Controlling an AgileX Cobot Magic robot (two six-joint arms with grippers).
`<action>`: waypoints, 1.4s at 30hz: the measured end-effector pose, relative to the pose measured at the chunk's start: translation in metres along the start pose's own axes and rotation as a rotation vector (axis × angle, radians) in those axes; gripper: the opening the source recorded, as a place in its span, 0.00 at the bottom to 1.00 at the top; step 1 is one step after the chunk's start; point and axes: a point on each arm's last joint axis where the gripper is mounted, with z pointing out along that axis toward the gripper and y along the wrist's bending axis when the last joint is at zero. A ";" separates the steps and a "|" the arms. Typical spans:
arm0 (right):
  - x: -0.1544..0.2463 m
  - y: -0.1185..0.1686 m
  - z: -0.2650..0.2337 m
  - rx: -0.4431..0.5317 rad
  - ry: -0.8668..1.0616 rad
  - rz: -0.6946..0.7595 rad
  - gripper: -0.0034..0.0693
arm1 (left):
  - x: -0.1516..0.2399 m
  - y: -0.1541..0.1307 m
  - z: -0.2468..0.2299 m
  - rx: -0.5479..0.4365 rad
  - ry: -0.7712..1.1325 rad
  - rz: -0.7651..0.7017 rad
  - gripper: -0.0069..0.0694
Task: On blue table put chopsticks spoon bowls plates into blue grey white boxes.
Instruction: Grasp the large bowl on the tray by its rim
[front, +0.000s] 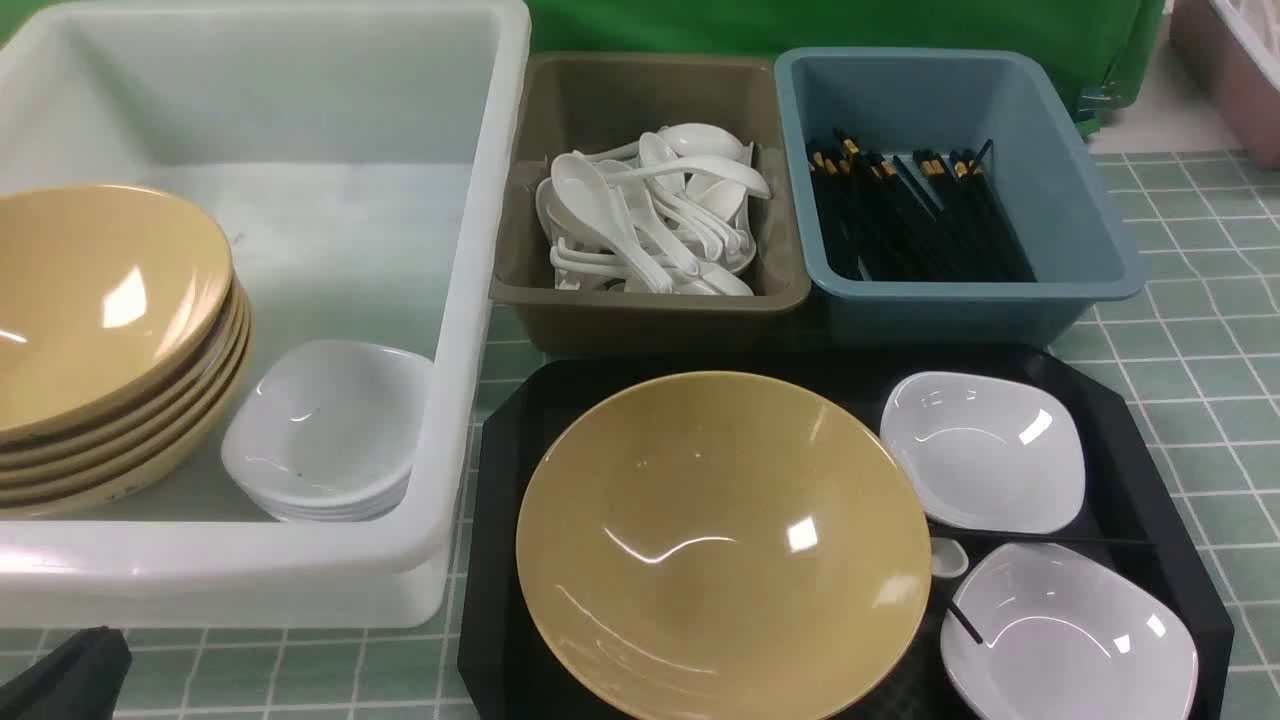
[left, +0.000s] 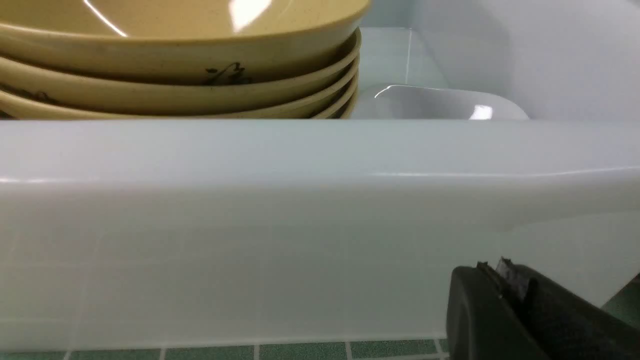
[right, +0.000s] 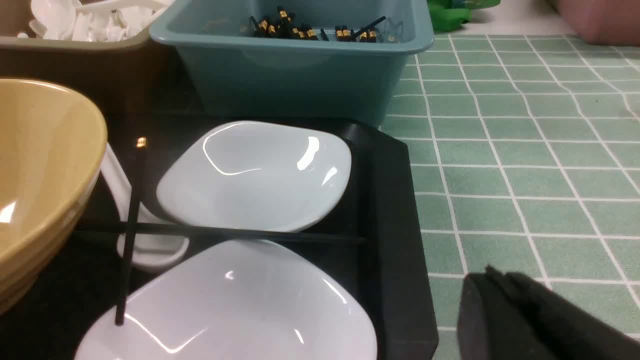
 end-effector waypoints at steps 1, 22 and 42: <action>0.000 0.000 0.000 0.000 0.000 0.000 0.12 | 0.000 0.000 0.000 0.000 0.000 0.000 0.10; 0.000 0.000 0.000 0.000 0.000 0.000 0.15 | 0.000 0.000 0.000 0.000 0.000 0.000 0.10; -0.002 0.000 0.000 0.001 -0.027 -0.037 0.17 | -0.005 0.001 0.000 -0.006 -0.055 0.011 0.10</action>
